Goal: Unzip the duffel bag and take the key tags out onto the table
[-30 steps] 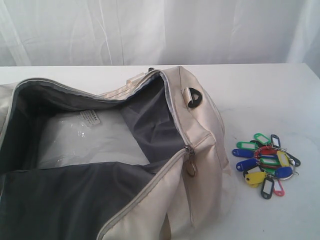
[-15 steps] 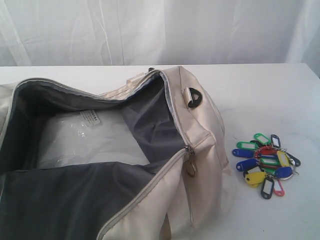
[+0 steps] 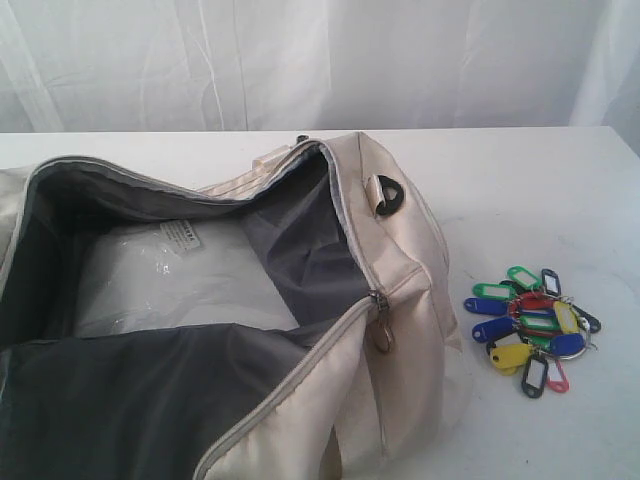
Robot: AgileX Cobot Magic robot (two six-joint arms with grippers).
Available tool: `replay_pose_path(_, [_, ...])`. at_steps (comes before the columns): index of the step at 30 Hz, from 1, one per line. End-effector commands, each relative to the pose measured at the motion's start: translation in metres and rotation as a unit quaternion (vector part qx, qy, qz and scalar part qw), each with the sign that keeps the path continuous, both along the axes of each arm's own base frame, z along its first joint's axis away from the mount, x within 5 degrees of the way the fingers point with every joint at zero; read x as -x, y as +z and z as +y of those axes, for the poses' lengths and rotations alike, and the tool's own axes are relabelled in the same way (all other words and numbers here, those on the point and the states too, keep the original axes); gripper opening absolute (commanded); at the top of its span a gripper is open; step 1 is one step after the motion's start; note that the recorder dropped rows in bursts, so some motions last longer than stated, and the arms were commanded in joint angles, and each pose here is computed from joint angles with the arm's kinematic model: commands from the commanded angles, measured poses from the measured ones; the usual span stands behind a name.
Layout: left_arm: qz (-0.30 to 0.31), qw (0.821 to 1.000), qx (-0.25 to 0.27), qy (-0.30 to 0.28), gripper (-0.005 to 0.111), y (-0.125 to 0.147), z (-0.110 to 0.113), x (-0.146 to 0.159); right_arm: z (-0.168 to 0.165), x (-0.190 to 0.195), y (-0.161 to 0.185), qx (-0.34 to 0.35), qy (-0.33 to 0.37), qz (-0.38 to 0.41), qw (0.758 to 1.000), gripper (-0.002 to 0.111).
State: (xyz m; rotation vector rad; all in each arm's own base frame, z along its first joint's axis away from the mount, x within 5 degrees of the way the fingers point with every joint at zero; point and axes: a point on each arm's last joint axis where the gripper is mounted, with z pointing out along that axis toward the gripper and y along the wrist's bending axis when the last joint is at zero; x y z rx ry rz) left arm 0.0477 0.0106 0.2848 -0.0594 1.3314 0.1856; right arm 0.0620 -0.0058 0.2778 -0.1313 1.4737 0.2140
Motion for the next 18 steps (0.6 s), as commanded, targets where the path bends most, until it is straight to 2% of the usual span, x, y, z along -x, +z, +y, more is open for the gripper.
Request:
replay_pose_path(1, [-0.025, 0.999, 0.004, 0.035, 0.0, -0.008, 0.007, 0.01, 0.0, 0.0, -0.002, 0.009, -0.003, -0.002, 1.0, 0.0])
replay_pose_path(5, [0.003, 1.0, 0.008, 0.021, 0.0, -0.026, 0.005, 0.003, -0.001, 0.0, -0.002, 0.008, -0.005, -0.002, 1.0, 0.0])
replay_pose_path(9, [0.017, 0.999, 0.039, 0.004, 0.0, -0.038, 0.004, 0.0, -0.001, 0.0, -0.002, 0.008, -0.006, -0.001, 1.0, 0.0])
replay_pose_path(18, [0.018, 0.999, 0.037, 0.013, 0.0, -0.04, 0.005, 0.0, -0.001, 0.0, -0.002, 0.008, -0.006, -0.001, 1.0, 0.0])
